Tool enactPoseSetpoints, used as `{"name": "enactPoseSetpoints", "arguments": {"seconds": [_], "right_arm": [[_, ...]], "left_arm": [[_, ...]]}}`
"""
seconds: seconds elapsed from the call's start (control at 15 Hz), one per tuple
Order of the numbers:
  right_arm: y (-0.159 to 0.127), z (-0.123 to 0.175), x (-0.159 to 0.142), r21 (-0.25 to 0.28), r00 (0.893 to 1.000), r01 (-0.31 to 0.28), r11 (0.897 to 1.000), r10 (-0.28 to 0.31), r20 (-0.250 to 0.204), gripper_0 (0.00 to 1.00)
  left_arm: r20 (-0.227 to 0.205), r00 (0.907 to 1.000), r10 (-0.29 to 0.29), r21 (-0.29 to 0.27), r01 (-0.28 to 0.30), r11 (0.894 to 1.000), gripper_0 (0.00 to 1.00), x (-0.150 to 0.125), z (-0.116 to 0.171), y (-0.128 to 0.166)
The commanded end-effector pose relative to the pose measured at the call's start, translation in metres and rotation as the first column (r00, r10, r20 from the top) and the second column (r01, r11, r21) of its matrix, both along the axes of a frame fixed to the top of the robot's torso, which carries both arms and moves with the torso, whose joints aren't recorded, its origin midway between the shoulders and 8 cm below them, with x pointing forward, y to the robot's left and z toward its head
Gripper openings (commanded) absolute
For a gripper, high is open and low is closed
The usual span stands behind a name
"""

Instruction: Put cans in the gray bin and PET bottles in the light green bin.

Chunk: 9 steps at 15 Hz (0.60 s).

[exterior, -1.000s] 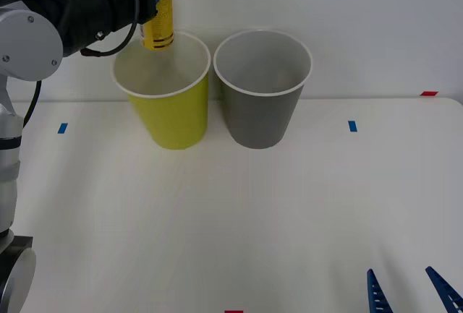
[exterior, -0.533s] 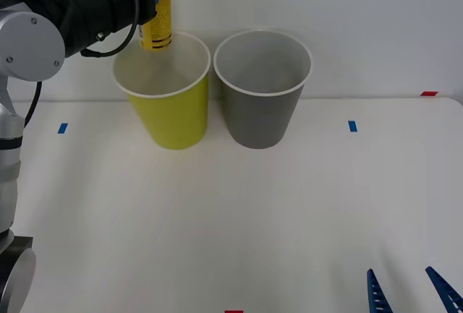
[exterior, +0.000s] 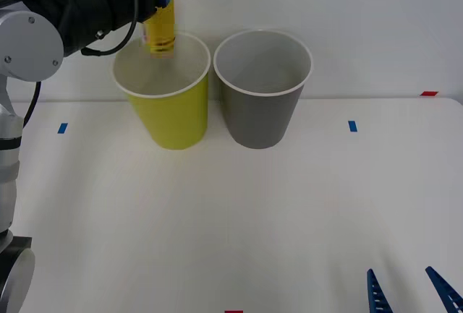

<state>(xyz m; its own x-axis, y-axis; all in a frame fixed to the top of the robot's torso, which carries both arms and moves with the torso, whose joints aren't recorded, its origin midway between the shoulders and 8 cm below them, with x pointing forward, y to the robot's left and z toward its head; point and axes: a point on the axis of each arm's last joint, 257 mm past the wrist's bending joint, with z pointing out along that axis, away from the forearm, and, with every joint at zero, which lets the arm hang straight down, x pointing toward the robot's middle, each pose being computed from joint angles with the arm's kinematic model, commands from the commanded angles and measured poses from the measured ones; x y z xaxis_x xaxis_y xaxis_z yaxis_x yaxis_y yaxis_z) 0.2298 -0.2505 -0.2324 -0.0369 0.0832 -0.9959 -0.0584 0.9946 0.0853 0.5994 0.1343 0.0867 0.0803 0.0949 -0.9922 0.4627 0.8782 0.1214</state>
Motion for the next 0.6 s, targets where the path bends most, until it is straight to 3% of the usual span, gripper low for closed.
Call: {"name": "enactPoseSetpoints", "arguments": {"seconds": [0.07,0.4,0.6], "right_arm": [[0.0,0.0,0.0,0.0,1.0,0.0,1.0,0.0,0.0,0.88],[0.0,0.0,0.0,0.0,1.0,0.0,1.0,0.0,0.0,0.88],[0.0,0.0,0.0,0.0,1.0,0.0,1.0,0.0,0.0,0.88]], "left_arm": [[0.016,0.9998,-0.012,0.008,0.012,1.0,1.0,-0.01,0.013,0.007],[0.06,0.9979,0.025,0.025,-0.027,0.999,1.0,-0.066,-0.005,0.042],[0.054,0.9976,0.042,0.048,-0.045,0.998,1.0,-0.105,-0.031,0.052]]}}
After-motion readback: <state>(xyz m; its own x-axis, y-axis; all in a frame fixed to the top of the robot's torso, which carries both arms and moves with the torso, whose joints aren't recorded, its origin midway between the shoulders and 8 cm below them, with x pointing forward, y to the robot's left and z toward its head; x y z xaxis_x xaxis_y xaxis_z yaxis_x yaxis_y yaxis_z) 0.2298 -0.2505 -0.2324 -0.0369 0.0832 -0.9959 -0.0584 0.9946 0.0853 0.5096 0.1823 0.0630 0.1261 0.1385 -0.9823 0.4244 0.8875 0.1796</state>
